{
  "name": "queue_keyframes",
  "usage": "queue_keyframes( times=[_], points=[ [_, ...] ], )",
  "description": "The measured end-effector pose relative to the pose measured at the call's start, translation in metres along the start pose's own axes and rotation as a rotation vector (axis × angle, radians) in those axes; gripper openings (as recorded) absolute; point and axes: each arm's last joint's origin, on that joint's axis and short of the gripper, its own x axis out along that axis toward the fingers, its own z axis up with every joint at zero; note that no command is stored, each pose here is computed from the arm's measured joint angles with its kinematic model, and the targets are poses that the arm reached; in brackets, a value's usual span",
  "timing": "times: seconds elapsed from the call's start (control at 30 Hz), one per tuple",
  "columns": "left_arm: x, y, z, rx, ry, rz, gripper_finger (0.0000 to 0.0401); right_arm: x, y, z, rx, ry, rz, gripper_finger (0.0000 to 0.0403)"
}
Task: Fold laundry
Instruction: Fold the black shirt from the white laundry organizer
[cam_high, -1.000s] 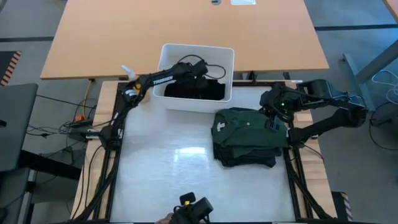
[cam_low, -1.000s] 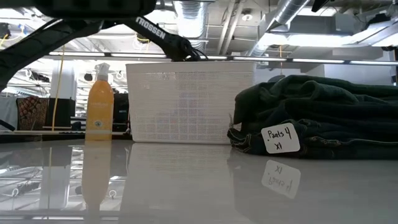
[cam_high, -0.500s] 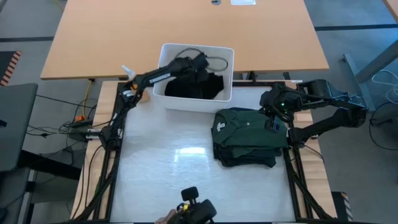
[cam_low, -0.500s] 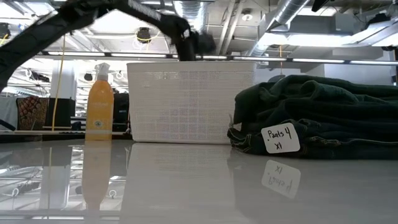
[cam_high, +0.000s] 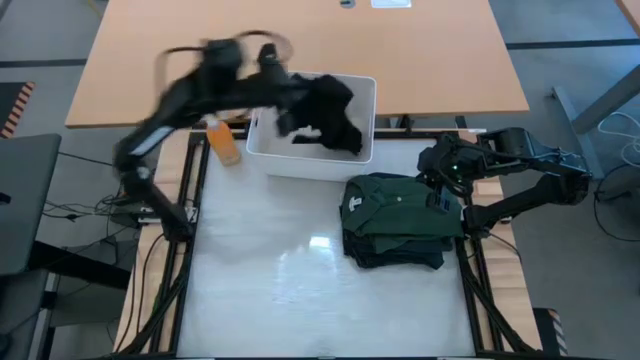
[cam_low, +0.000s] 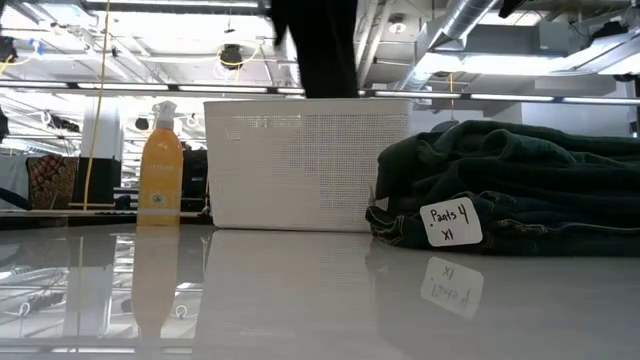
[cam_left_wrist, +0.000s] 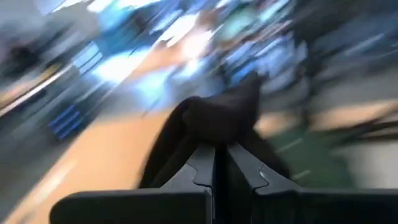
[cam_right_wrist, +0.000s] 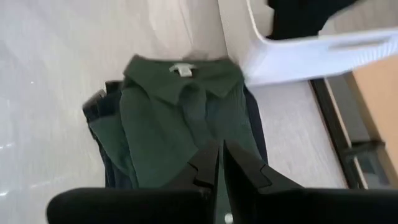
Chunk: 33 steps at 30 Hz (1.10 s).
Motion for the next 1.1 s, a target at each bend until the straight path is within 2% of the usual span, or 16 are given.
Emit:
queue_keyframes(
  times=[0.1,0.17,0.27,0.33,0.47,0.57,0.7,0.77,0.93,1.1],
  points=[
    [-0.049,-0.027,0.03,-0.007,-0.22,-0.318,0.0,0.0,0.001,0.004,-0.012,-0.043,0.008,0.0049],
    [-0.072,-0.05,0.04,0.014,-0.3,-0.494,0.0,0.0,0.002,0.007,-0.008,-0.076,0.019,0.0049],
    [-0.087,-0.093,0.039,0.034,-0.307,-0.656,0.0,-0.002,0.008,0.011,-0.022,-0.118,0.069,0.0049],
    [-0.087,-0.127,0.035,0.045,-0.317,-0.751,0.0,-0.004,0.014,0.012,-0.041,-0.142,0.104,0.0049],
    [-0.086,-0.201,0.011,0.147,-0.292,-0.939,0.0,-0.008,0.026,0.015,-0.067,-0.2,0.175,0.0049],
    [-0.089,-0.239,-0.018,0.193,-0.126,-0.914,0.0,-0.01,0.037,0.016,-0.055,-0.22,0.224,0.0049],
    [-0.081,-0.282,-0.076,0.139,0.184,-0.745,0.0,-0.006,0.057,0.016,-0.049,-0.205,0.289,0.0049],
    [-0.079,-0.296,-0.108,0.07,0.332,-0.669,0.0,0.002,0.07,0.014,-0.07,-0.193,0.317,0.0049],
    [-0.083,-0.318,-0.176,-0.13,0.593,-0.551,0.0,0.033,0.102,0.013,-0.111,-0.176,0.346,0.0049],
    [-0.093,-0.339,-0.226,-0.336,0.693,-0.554,0.0002,0.081,0.132,0.013,-0.025,-0.181,0.305,0.0049]
  ],
)
